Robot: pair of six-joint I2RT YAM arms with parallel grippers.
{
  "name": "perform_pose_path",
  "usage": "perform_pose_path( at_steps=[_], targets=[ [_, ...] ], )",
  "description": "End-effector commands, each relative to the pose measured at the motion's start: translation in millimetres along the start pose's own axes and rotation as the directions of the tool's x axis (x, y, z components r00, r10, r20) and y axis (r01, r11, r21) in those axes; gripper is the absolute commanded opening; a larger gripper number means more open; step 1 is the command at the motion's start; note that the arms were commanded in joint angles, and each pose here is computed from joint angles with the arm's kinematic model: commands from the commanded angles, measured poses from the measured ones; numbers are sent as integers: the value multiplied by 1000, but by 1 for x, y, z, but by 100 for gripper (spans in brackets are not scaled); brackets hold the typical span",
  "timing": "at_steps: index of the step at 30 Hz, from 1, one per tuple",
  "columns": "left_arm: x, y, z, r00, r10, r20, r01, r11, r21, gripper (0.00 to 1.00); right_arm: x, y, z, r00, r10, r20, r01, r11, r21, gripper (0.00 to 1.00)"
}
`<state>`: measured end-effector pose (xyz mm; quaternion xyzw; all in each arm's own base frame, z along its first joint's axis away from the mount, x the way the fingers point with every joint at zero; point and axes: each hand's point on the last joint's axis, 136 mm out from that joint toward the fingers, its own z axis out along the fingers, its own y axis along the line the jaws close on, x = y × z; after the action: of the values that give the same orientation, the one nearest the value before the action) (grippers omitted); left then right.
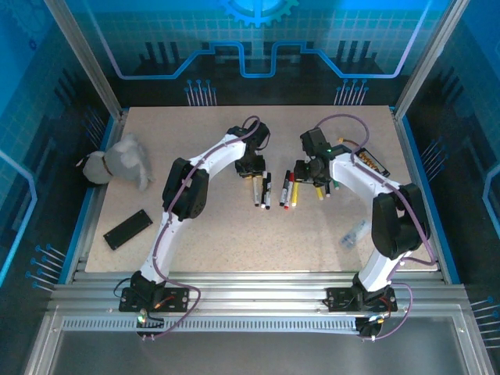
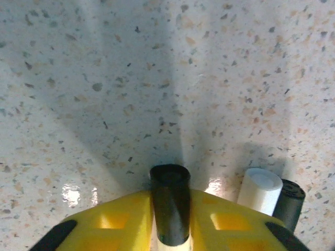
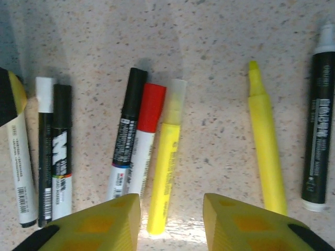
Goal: Open the pen caps
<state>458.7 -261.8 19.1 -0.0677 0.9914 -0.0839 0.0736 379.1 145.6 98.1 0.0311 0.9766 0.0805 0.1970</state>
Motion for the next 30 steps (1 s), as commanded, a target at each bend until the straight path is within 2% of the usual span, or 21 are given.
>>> perform_pose_path(
  at_steps=[1, 6, 11, 14, 18, 21, 28, 30],
  targets=[
    [-4, 0, 21, 1000, -14, -6, 14, 1000, 1, 18, 13, 28, 8, 1000, -16, -27, 14, 997, -80, 36],
    [-7, 2, 2, 1000, -19, -9, 19, 999, 32, 0, 25, 75, 11, 998, -52, -28, 44, 971, -234, 35],
    [-14, -9, -47, 999, -27, 37, 21, 988, 156, 0, 34, 116, 22, 998, -17, -60, -11, 894, -447, 35],
    [-11, -13, -67, 999, -19, 44, 10, 981, 191, 0, 34, 129, 25, 998, 0, -63, -33, 857, -514, 38],
    [-6, -16, -81, 998, -16, 53, 3, 973, 229, 0, 33, 140, 24, 998, 5, -68, -42, 823, -567, 49],
    [-3, -18, -87, 999, -18, 50, 5, 969, 246, 0, 32, 148, 23, 998, 6, -69, -46, 802, -595, 52],
    [-3, -24, -103, 998, -20, 65, 0, 958, 286, 0, 33, 158, 31, 996, 0, -94, -58, 793, -606, 49],
    [-4, -25, -107, 997, -16, 70, -5, 957, 290, 0, 32, 160, 32, 995, 3, -98, -62, 793, -606, 44]
  ],
)
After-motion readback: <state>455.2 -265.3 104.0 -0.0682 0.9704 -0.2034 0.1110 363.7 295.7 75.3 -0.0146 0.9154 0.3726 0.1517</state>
